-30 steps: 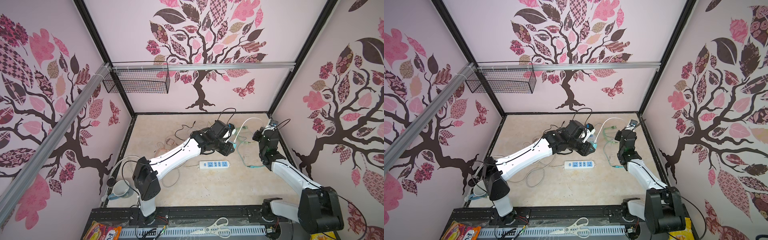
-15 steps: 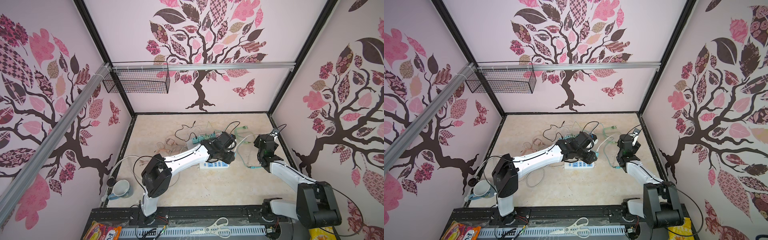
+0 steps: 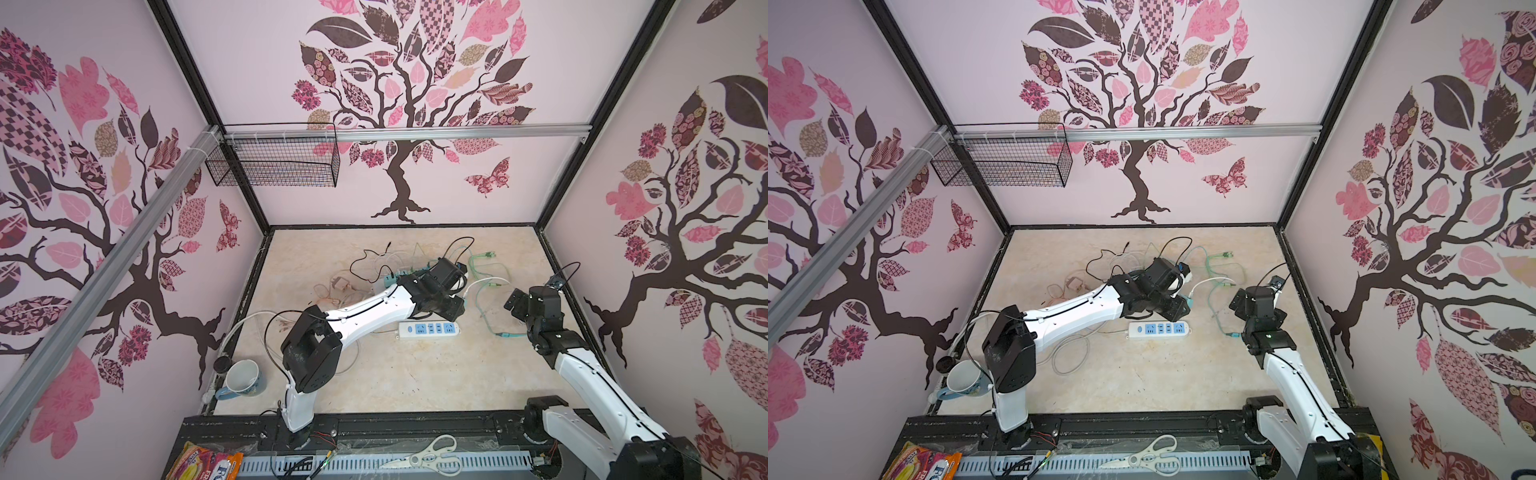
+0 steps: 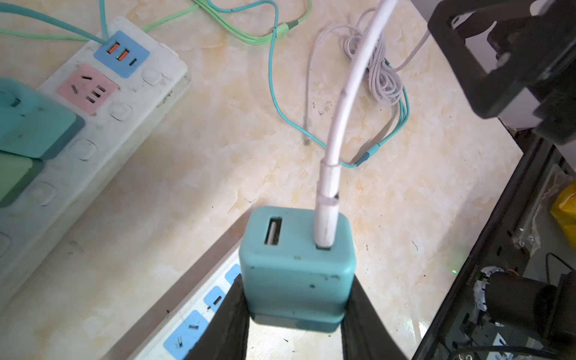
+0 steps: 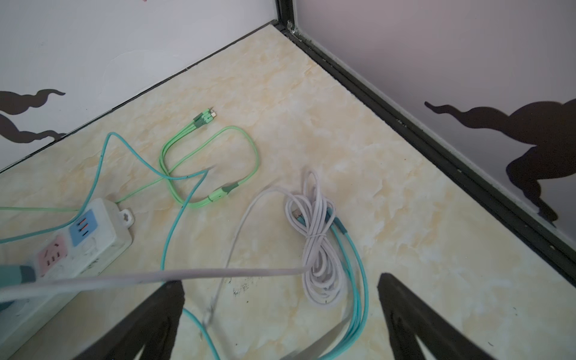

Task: Insert the plug
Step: 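Bring the teal charger toward the right gripper over the blue-socket strip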

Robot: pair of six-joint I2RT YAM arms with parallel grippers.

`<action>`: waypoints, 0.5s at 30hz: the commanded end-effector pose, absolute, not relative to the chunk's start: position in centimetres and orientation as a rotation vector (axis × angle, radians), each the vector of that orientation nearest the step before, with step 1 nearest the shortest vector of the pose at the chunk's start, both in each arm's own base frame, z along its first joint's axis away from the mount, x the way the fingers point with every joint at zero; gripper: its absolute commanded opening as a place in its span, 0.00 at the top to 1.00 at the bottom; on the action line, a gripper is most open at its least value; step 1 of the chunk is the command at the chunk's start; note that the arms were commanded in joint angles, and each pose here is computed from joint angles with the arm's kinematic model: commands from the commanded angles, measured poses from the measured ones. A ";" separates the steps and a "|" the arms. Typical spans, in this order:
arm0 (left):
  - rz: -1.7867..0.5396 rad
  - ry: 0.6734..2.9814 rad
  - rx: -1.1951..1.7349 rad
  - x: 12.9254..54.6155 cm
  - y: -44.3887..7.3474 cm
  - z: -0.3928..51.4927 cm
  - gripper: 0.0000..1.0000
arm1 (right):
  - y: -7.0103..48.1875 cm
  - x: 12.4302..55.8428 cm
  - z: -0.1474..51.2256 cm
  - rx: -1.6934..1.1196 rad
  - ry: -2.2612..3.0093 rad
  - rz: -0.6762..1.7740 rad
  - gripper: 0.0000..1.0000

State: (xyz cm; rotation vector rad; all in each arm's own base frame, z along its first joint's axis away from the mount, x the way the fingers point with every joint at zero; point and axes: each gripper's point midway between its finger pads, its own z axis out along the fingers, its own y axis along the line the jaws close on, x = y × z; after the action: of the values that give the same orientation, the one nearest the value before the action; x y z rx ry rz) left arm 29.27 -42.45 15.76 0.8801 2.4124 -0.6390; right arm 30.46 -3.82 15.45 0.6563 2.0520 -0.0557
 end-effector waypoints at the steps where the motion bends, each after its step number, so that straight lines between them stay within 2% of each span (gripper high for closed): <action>1: -0.664 2.377 0.944 29.1 -42.0 15.5 1.00 | -2.2 30.2 17.2 0.628 2.116 0.046 0.00; 4: -0.682 2.384 0.955 29.2 -41.6 15.1 1.00 | -0.7 30.2 18.5 0.553 2.155 0.125 0.00; 8: -0.667 2.356 0.987 29.2 -41.2 15.0 1.00 | 3.7 29.9 19.9 0.315 2.201 0.369 0.00; 11: -0.733 2.312 1.048 28.7 -41.1 14.8 1.00 | 6.7 29.3 19.4 0.221 2.317 0.547 0.00; 15: -0.710 2.224 1.091 28.7 -40.6 15.0 1.00 | 9.4 28.3 19.3 0.128 2.409 0.737 0.01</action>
State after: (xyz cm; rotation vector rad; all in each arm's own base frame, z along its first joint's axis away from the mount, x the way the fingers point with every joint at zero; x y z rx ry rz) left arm 28.43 -40.36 12.90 1.0426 2.3670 -0.6786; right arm 30.31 6.20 18.98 0.2560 2.3192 0.5108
